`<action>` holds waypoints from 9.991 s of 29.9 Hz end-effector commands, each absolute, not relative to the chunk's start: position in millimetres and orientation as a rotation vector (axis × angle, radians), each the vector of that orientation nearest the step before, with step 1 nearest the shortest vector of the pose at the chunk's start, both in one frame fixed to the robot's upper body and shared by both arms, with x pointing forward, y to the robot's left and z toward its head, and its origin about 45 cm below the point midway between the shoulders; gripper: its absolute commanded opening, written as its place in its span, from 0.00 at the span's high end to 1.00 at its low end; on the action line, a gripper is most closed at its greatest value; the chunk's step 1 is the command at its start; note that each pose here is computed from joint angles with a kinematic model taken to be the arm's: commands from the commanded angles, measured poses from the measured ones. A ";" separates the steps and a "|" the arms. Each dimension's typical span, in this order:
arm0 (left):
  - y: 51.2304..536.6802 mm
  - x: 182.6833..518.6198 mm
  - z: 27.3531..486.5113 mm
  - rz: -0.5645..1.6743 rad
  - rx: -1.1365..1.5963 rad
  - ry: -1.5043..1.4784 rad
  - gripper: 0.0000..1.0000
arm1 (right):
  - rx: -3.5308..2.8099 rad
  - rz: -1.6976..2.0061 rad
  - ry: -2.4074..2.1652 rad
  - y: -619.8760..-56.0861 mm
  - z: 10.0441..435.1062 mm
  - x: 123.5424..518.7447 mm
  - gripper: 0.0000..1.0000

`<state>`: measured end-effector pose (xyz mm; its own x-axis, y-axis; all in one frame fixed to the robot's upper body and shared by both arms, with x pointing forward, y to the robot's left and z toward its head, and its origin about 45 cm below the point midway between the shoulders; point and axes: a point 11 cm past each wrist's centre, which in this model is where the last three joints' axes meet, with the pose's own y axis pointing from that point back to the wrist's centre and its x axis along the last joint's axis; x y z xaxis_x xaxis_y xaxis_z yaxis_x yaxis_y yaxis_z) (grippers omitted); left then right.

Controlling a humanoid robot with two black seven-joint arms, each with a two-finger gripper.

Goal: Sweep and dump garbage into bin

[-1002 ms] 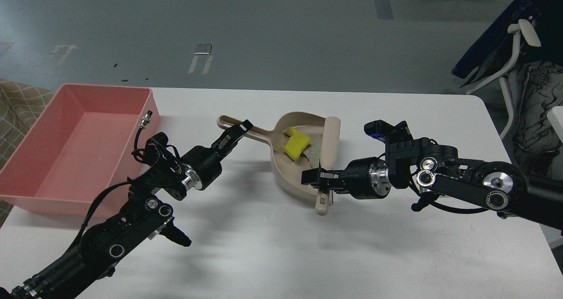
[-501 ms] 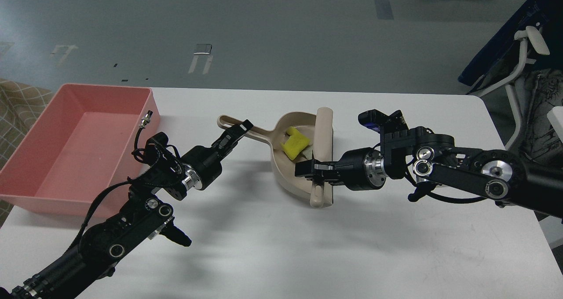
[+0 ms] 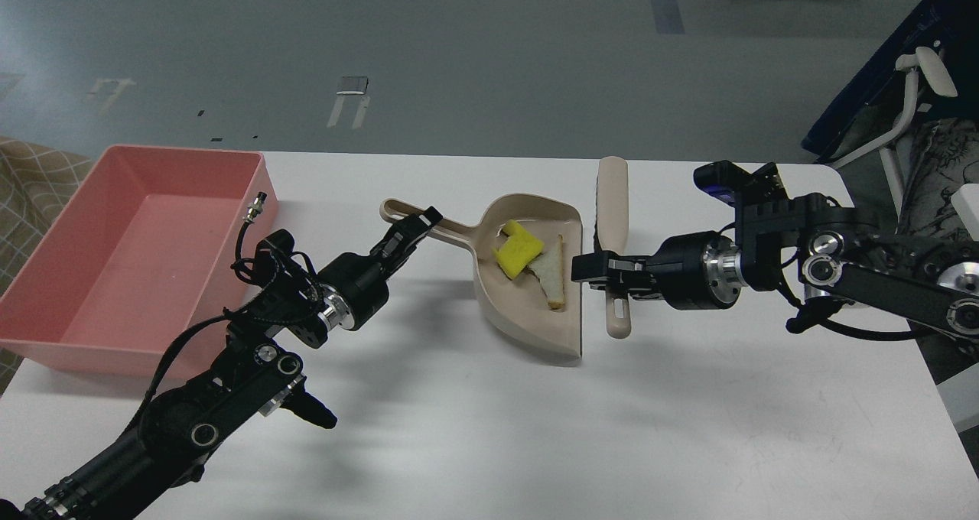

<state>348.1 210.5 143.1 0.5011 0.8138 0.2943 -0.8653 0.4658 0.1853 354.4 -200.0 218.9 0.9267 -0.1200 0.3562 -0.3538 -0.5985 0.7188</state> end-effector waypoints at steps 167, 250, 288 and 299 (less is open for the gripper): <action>241.6 371.2 146.1 0.958 0.430 -0.156 1.00 | 2.089 0.163 -0.416 -302.9 192.4 294.8 1.00; 254.5 327.8 125.1 0.869 0.405 -0.080 0.02 | 2.104 0.132 -0.505 -302.3 161.4 292.5 0.79; 263.4 324.0 147.8 0.802 0.402 -0.113 0.02 | 2.093 0.177 -0.637 -322.0 191.0 304.2 0.05; 296.2 288.9 177.6 0.729 0.426 -0.130 0.02 | 2.110 0.243 -0.690 -328.7 226.4 309.2 0.00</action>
<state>296.3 288.3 165.8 0.7345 0.6260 0.2620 -0.6774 0.6531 0.3385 306.0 -325.1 215.4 0.8391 -0.3792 0.3900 -0.5367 -0.4611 0.7066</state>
